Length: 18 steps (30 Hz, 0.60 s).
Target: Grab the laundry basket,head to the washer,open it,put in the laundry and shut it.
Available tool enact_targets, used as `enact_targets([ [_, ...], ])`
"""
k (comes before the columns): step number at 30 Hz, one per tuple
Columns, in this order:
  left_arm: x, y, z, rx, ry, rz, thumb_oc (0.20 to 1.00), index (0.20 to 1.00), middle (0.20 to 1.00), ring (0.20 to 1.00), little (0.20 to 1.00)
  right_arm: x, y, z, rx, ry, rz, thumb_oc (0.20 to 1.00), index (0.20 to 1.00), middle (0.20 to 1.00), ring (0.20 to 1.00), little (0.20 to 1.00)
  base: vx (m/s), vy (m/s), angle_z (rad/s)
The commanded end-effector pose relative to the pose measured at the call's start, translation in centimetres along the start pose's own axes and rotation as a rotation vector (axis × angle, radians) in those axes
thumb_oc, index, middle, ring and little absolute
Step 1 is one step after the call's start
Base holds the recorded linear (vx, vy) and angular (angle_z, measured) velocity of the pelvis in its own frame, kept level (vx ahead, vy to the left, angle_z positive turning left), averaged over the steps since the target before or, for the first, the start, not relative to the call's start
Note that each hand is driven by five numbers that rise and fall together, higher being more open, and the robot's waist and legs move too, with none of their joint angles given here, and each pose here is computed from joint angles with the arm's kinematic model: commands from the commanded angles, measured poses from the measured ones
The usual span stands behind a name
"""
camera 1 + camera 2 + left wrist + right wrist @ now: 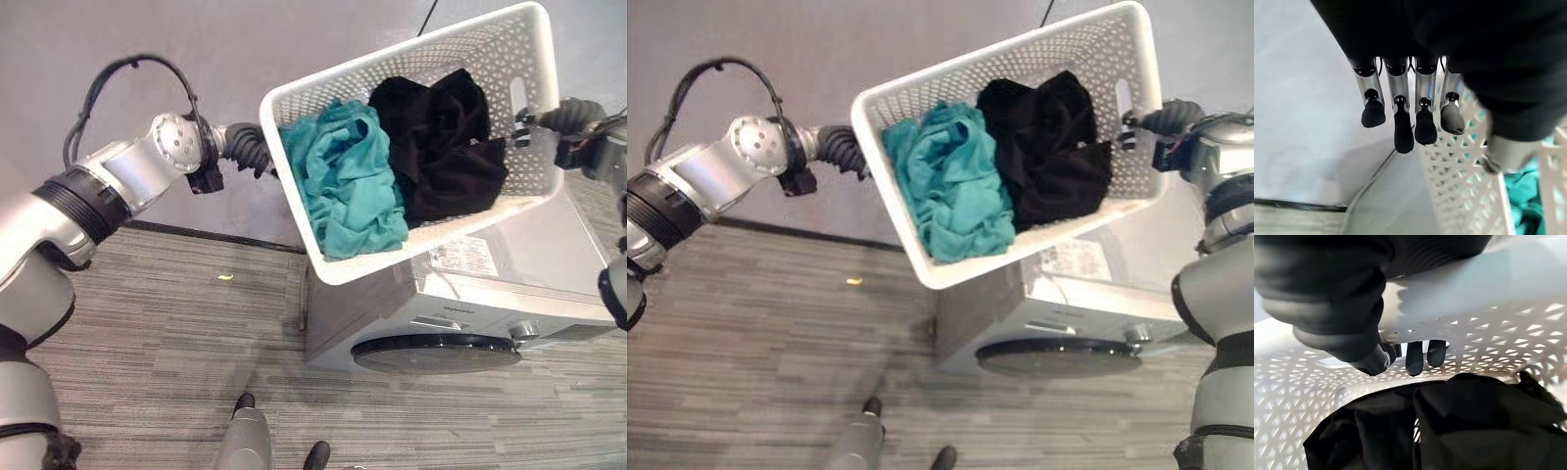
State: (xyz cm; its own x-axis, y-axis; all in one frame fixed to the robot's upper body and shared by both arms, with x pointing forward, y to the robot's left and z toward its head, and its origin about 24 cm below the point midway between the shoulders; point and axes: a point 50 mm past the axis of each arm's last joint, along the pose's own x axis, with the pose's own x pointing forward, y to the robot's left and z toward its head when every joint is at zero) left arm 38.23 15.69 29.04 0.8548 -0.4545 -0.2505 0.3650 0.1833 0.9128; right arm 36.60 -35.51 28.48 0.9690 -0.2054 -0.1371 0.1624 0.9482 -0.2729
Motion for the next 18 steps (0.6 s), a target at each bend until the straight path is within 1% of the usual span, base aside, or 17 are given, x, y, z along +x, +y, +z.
enact_targets([
  [1,-1.0,1.5,-0.6,0.086,0.05,0.022,0.2,0.2,0.2,0.2,0.2,-4.1,-7.4,1.0,-0.005,-0.063,-0.225,0.2,0.2,0.2,0.2,0.2,0.0,0.0,0.0],
  [2,-1.0,1.5,-0.1,0.105,0.031,0.017,0.2,0.2,0.2,0.2,0.2,-4.5,-8.1,0.0,-0.014,-0.034,-0.248,0.2,0.2,0.2,0.2,0.2,0.0,0.0,0.0],
  [6,-0.9,1.5,0.8,0.119,-0.001,0.007,0.2,0.2,0.2,0.2,0.2,-4.7,-8.7,-1.3,-0.055,0.023,-0.27,0.2,0.2,0.2,0.2,0.2,0.0,-0.023,-0.14],
  [11,0.1,0.8,2.5,0.134,-0.062,-0.024,0.2,0.2,0.2,0.2,0.2,-4.6,-8.7,-1.6,-0.117,0.074,-0.29,0.2,0.2,0.2,0.2,0.2,-0.02,-0.021,-0.07],
  [13,0.9,0.3,3.8,0.146,-0.104,-0.041,0.2,0.2,0.2,0.2,0.2,-4.2,-8.1,-1.0,-0.166,0.091,-0.286,0.2,0.2,0.2,0.2,0.2,-0.03,-0.02,-0.17],
  [18,2.0,-0.9,5.3,0.137,-0.155,-0.075,0.2,0.2,0.2,0.2,0.2,-3.9,-7.6,-1.2,-0.198,0.126,-0.288,0.2,0.2,0.2,0.2,0.2,0.01,-0.046,-0.06],
])
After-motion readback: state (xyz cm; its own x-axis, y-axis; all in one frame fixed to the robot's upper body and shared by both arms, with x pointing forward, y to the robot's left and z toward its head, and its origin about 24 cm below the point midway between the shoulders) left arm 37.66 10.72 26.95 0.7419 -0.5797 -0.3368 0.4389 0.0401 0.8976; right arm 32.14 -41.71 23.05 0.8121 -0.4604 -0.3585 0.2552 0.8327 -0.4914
